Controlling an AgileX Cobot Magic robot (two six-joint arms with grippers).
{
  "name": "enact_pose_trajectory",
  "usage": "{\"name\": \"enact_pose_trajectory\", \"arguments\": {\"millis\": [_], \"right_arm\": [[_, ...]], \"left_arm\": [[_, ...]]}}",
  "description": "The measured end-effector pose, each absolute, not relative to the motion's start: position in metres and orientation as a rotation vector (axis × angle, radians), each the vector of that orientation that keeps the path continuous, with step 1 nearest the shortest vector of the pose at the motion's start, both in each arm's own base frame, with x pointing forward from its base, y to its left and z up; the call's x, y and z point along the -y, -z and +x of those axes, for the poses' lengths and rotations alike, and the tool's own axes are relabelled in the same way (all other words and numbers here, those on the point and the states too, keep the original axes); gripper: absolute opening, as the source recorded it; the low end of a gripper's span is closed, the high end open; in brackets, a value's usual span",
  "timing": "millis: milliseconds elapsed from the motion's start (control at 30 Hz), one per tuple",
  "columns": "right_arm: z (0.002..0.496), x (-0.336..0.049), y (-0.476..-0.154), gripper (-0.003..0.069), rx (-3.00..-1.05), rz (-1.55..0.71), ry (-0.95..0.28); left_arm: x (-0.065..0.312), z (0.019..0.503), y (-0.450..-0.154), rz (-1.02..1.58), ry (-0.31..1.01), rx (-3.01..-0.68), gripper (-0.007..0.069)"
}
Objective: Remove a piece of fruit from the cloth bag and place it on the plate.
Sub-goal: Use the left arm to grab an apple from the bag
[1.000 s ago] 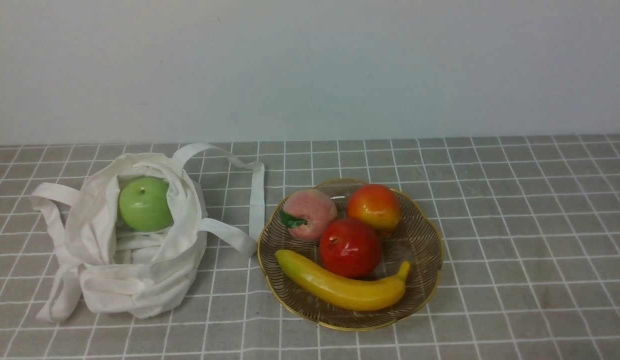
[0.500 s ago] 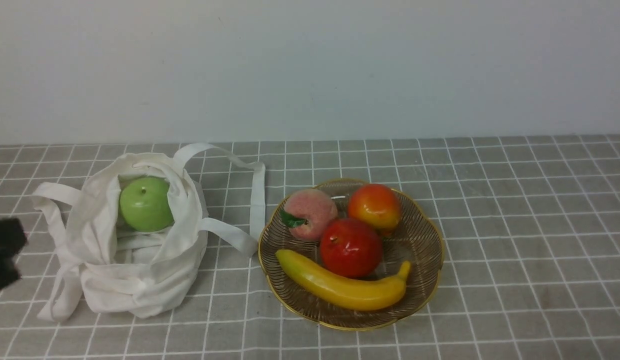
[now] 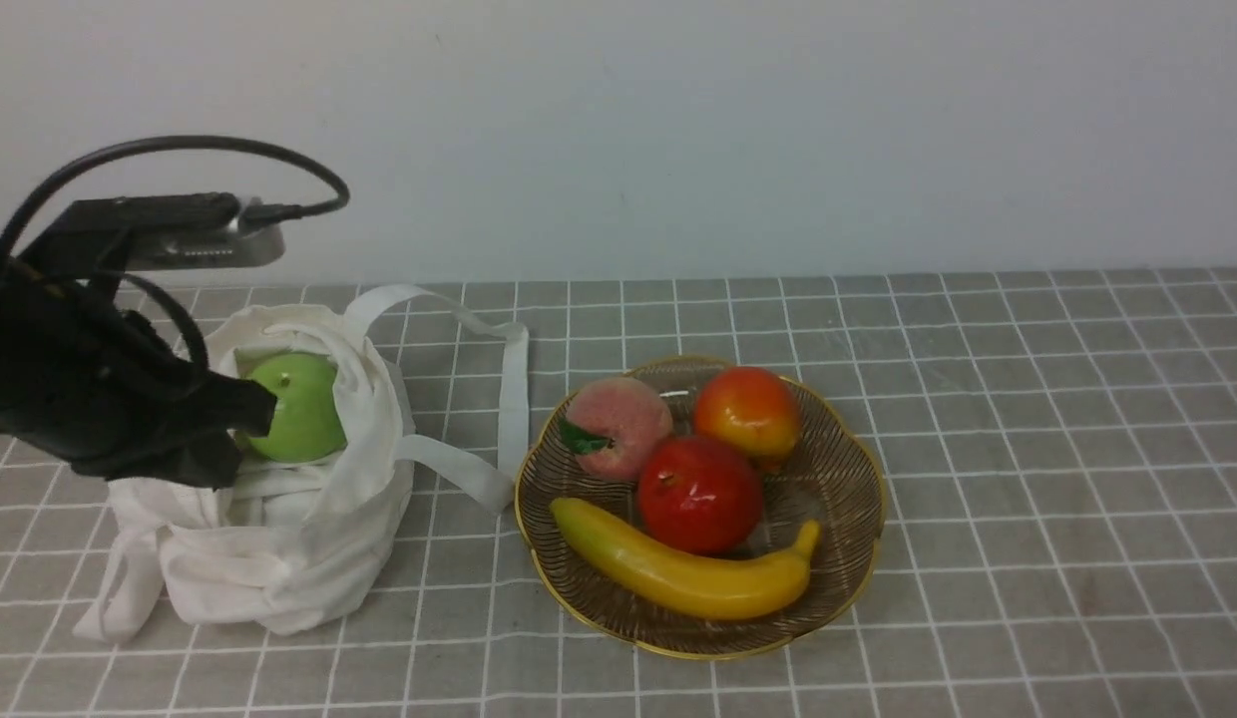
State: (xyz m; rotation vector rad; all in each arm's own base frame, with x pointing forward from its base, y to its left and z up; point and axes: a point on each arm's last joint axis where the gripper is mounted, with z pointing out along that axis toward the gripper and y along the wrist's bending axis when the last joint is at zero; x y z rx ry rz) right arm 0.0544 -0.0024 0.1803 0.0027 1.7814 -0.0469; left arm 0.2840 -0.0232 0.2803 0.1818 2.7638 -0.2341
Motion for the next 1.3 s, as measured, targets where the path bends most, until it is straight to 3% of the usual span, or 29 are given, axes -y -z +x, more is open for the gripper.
{"name": "enact_pose_trajectory", "arguments": {"millis": [100,300,533,1000,1300], "right_arm": [[0.054,0.002,-0.180,-0.0018,-1.781,0.003,0.047],[0.054,0.002,-0.180,-0.0018,-1.781,0.003,0.047],[0.054,0.002,-0.180,-0.0018,-1.781,0.003,0.047],[0.054,0.002,-0.180,-0.0018,-1.781,0.003,0.047],[0.054,0.002,-0.180,-0.0018,-1.781,0.003,0.047]], "left_arm": [[0.023,0.305,-0.272,0.224,0.222,-2.761,0.0124],[0.020,0.345,-0.256,0.215,0.147,-2.640,0.0356],[0.018,0.369,-0.234,0.198,0.089,-2.552,0.0520],[0.015,0.396,-0.190,0.190,0.043,-2.513,0.0549],[0.015,0.400,-0.183,0.211,0.022,-2.513,0.0548]]}}
